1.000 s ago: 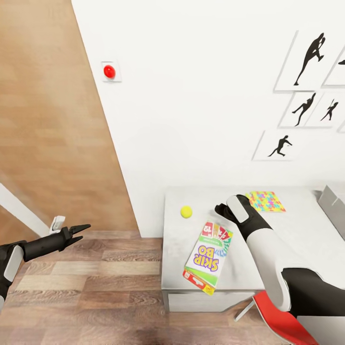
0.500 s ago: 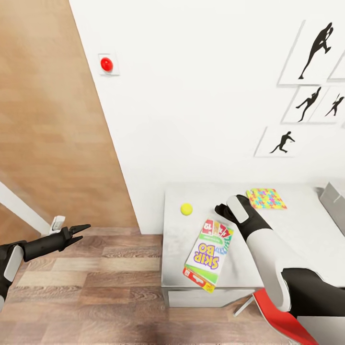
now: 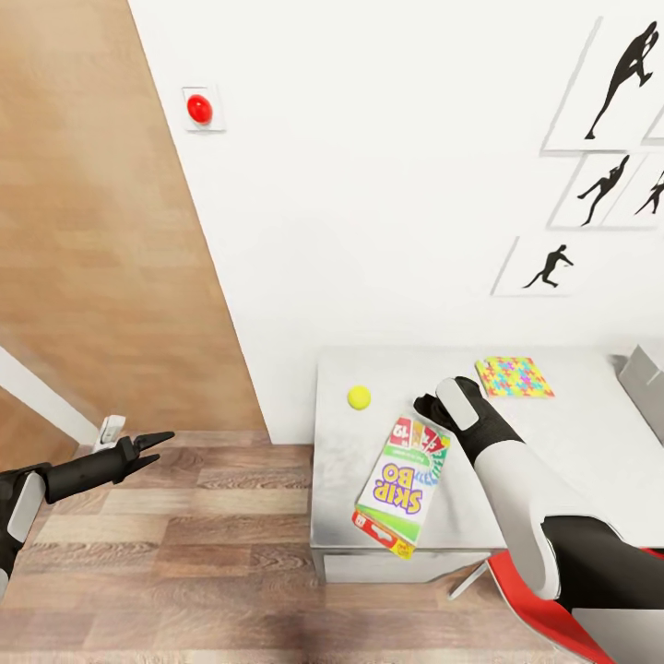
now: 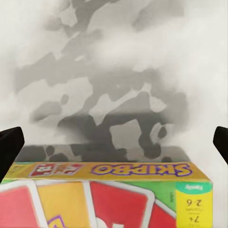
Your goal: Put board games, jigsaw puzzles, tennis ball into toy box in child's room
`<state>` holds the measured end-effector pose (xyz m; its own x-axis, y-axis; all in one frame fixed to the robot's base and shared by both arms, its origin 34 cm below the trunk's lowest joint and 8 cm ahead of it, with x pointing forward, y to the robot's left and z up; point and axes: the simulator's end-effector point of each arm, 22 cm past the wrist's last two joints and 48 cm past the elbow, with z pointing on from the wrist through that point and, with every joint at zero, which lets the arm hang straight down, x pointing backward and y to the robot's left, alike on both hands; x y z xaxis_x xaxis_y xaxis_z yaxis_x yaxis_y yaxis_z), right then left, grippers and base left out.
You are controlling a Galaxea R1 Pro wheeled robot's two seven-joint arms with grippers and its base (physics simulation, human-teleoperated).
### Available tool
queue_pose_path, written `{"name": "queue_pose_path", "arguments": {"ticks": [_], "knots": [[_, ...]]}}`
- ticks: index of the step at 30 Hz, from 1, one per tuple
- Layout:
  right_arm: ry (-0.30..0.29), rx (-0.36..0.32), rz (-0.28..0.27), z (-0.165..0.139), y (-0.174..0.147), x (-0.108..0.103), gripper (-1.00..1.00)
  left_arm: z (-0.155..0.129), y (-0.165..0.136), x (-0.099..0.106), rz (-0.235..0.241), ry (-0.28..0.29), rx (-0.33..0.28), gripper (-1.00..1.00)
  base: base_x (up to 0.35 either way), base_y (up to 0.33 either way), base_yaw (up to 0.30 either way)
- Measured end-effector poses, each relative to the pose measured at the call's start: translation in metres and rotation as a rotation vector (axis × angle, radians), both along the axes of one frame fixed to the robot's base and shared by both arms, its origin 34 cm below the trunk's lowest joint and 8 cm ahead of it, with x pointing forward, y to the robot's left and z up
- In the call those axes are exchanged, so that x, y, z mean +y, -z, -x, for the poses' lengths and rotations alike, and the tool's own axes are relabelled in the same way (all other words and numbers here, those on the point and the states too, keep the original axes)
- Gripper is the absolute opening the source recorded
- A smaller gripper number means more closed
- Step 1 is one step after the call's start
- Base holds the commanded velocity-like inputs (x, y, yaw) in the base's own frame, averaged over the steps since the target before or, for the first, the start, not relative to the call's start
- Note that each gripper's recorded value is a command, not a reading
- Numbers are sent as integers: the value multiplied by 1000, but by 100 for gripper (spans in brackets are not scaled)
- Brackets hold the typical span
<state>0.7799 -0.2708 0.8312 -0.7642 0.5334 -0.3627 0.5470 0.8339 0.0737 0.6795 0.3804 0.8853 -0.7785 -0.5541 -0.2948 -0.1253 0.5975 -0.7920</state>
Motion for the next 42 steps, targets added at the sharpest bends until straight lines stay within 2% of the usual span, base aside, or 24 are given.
{"name": "queue_pose_path", "arguments": {"ticks": [15,18,24,42], "knots": [[8,15,6,3,17,-1,100,3,14,0,0,0,25,100,-33,5,0],[6,-3,29,-1,17,-3,100,3,16,0,1,0,27,100,-175,35,0],[-40,-4,71,0,19,2,100,4,16,0,1,0,28,100,-37,7,0],[-45,0,75,1,21,2,100,3,17,0,1,0,29,100,-34,11,0]]}}
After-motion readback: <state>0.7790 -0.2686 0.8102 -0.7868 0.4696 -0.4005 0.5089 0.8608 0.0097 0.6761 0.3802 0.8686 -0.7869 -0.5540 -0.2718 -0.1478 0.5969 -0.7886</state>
